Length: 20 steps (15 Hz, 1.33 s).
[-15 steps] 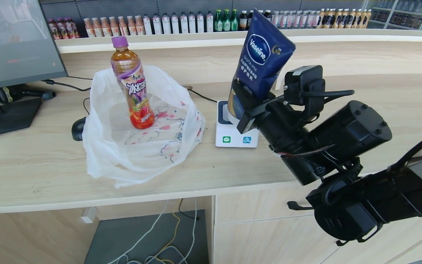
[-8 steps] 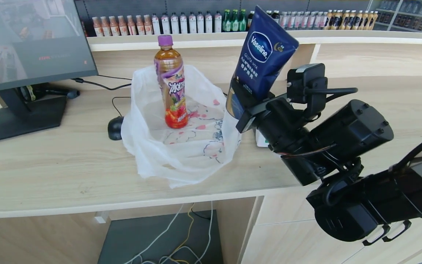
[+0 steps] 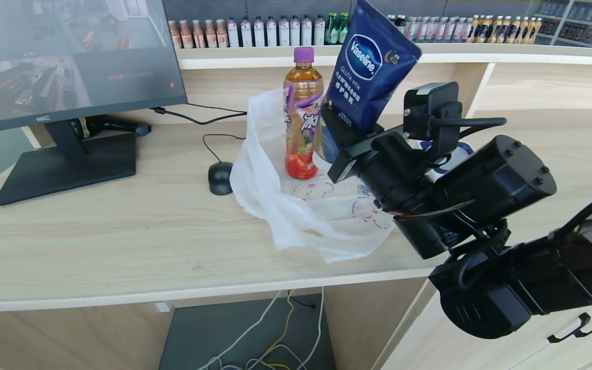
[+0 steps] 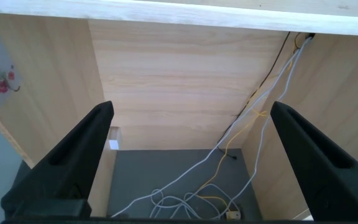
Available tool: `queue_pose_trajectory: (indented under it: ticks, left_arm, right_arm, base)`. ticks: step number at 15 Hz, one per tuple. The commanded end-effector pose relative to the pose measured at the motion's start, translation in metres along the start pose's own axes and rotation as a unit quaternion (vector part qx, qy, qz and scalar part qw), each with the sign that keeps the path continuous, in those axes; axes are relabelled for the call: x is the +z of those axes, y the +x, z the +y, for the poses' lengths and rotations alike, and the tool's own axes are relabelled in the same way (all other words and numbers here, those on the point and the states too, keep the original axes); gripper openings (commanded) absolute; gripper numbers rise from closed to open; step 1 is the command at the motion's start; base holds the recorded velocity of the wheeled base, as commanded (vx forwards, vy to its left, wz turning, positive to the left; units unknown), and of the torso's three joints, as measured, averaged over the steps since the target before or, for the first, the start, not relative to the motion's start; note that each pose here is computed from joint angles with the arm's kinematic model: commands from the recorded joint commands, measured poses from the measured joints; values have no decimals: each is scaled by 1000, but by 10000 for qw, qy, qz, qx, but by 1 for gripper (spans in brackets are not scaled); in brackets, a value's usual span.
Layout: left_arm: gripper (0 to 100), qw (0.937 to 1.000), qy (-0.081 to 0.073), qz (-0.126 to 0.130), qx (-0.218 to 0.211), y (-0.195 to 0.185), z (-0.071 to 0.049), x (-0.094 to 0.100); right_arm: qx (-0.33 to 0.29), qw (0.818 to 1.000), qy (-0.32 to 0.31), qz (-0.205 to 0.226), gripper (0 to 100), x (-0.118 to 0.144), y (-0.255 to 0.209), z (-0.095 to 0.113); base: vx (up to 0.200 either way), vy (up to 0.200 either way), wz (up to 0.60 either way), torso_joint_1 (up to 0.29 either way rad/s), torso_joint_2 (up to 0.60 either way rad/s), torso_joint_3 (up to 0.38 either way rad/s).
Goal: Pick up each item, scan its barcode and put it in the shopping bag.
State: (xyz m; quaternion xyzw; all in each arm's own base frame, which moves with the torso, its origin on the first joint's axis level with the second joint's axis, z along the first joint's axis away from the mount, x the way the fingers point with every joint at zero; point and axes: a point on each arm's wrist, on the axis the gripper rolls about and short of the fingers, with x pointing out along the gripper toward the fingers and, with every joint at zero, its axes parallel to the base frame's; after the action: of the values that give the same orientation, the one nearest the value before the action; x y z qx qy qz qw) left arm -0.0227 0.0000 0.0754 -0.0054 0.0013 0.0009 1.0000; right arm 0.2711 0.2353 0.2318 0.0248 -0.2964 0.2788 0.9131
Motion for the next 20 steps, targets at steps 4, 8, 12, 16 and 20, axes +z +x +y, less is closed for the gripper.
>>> queue_pose_trajectory:
  ticks: [4, 8, 12, 16, 20]
  left_arm:
    - [100, 10000, 1, -5, 7, 0, 0, 0]
    - [100, 10000, 1, -5, 7, 0, 0, 0]
    - [100, 10000, 1, -5, -1, 0, 0, 0]
    - [100, 10000, 1, -5, 7, 0, 0, 0]
    - [100, 10000, 1, -5, 7, 0, 0, 0]
  right_arm:
    - [143, 9998, 109, -61, 0, 2, 1, 13]
    - [40, 9998, 190, 69, 0, -8, 1, 3]
    - [-120, 9994, 213, 265, 0, -22, 2, -11]
    - [-272, 9981, 155, 527, 0, -25, 13, -26]
    - [-510, 9970, 35, 589, 0, -16, 32, -50]
  base:
    - [0, 0, 0, 0, 0, 0]
    - [0, 0, 0, 0, 0, 0]
    - [0, 0, 0, 0, 0, 0]
    - [0, 0, 0, 0, 0, 0]
    - [0, 0, 0, 0, 0, 0]
